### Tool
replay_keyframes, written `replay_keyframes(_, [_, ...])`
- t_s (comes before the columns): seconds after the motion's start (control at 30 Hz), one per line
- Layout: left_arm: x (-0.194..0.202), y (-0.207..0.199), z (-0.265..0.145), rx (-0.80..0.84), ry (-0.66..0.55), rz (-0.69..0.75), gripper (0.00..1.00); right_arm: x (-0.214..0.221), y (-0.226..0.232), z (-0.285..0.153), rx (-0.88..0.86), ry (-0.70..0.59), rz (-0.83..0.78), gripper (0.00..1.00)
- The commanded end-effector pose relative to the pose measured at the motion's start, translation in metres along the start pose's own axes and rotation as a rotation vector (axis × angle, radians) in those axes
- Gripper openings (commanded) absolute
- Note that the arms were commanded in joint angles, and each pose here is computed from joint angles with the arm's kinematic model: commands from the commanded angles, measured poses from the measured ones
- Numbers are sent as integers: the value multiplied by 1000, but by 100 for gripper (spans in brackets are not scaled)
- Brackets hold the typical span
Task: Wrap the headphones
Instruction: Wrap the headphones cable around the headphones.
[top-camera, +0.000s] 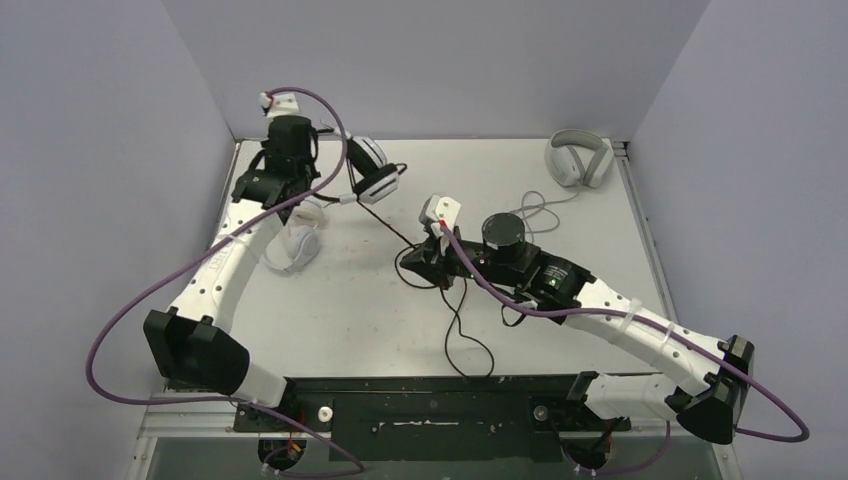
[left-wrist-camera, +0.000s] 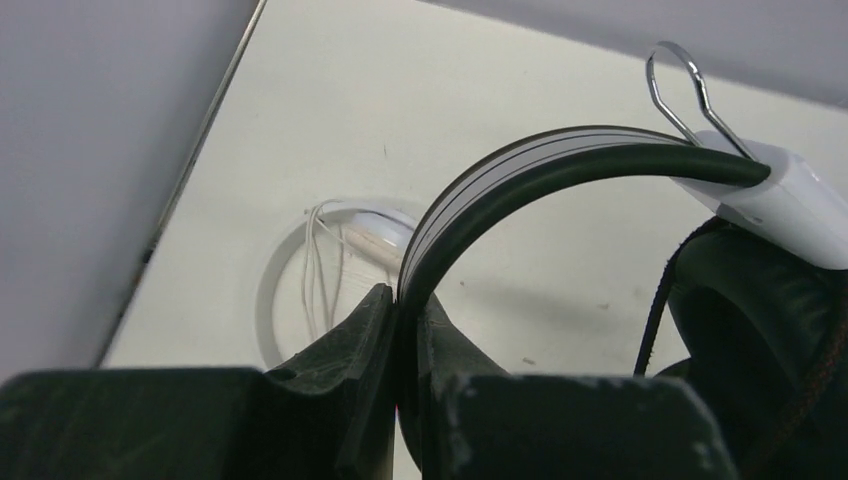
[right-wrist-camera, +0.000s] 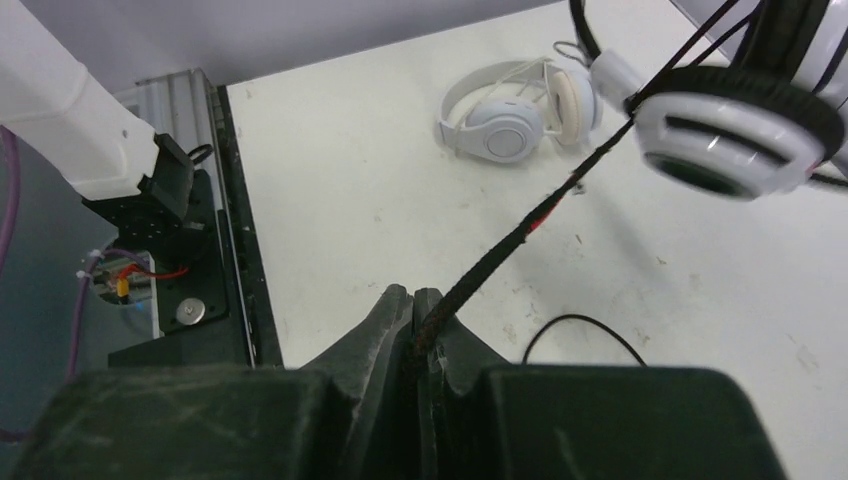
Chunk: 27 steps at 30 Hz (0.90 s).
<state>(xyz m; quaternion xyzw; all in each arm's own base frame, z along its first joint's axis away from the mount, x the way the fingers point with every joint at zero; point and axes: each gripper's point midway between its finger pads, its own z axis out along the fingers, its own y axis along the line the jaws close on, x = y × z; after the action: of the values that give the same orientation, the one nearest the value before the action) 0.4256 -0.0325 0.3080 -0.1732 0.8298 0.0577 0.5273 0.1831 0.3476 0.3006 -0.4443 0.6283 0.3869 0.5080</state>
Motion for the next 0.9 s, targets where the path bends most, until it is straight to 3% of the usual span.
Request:
replay_keyframes(0.0, [-45, -22, -39, 32, -279, 208, 0, -30, -13, -4, 53, 49, -79, 0])
replay_keyframes(0.2, [8, -59, -76, 179, -284, 590, 0, -43, -60, -6, 149, 75, -76, 0])
replay_keyframes(0.37, [53, -79, -104, 363, -207, 771, 0, -37, -101, -8, 216, 86, -29, 0])
replay_keyframes(0.5, [64, -82, -124, 474, -168, 716, 0, -14, -131, -10, 279, 148, 26, 0])
replay_keyframes(0.6, [62, -86, -140, 544, -148, 633, 0, 5, -154, -17, 331, 154, 86, 7])
replay_keyframes(0.87, [58, -114, -186, 772, -34, 384, 0, 20, -163, -27, 261, -7, 184, 15])
